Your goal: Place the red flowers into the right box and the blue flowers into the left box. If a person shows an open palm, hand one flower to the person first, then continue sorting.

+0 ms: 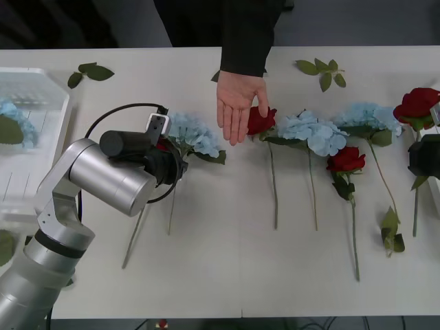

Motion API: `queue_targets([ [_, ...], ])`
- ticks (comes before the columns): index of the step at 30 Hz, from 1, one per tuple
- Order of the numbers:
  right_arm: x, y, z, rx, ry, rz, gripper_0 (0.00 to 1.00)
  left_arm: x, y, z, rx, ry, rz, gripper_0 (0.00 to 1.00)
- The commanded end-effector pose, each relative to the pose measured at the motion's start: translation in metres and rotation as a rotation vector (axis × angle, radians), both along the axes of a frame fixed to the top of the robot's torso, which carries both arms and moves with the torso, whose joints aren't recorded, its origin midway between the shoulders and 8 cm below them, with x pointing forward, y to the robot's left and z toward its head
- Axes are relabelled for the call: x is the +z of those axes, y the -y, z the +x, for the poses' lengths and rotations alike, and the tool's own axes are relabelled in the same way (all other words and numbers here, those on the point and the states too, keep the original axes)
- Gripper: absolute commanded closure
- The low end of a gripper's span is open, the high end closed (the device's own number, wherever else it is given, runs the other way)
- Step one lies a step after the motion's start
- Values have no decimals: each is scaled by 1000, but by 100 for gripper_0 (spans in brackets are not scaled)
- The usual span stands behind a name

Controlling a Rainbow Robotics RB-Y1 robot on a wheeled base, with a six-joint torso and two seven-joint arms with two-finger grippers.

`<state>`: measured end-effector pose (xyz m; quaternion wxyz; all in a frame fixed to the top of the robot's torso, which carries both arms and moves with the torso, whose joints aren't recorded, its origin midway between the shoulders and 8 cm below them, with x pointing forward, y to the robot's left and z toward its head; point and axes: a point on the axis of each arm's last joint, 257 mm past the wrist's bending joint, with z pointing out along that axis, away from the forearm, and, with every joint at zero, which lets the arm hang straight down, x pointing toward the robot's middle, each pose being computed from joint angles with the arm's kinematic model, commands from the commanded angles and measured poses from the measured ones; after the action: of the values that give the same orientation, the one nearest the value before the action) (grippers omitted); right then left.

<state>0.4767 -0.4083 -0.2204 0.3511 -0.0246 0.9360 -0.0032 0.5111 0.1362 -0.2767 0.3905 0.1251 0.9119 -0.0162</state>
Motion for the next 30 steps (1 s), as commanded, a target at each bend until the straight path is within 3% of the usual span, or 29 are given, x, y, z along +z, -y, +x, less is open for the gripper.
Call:
queue_targets([
  [1,60,-37,14,156,164,-34,100,15,-2,7,-14,39,8,0],
  [16,230,-198,49,529,902,30,100,15,-2,6,-15,37,7,0],
  [24,274,-275,39,614,1094,147,100,15,-1,6,-17,37,4,0],
  [30,285,-284,39,619,1129,159,100,15,-1,6,-17,37,4,0],
])
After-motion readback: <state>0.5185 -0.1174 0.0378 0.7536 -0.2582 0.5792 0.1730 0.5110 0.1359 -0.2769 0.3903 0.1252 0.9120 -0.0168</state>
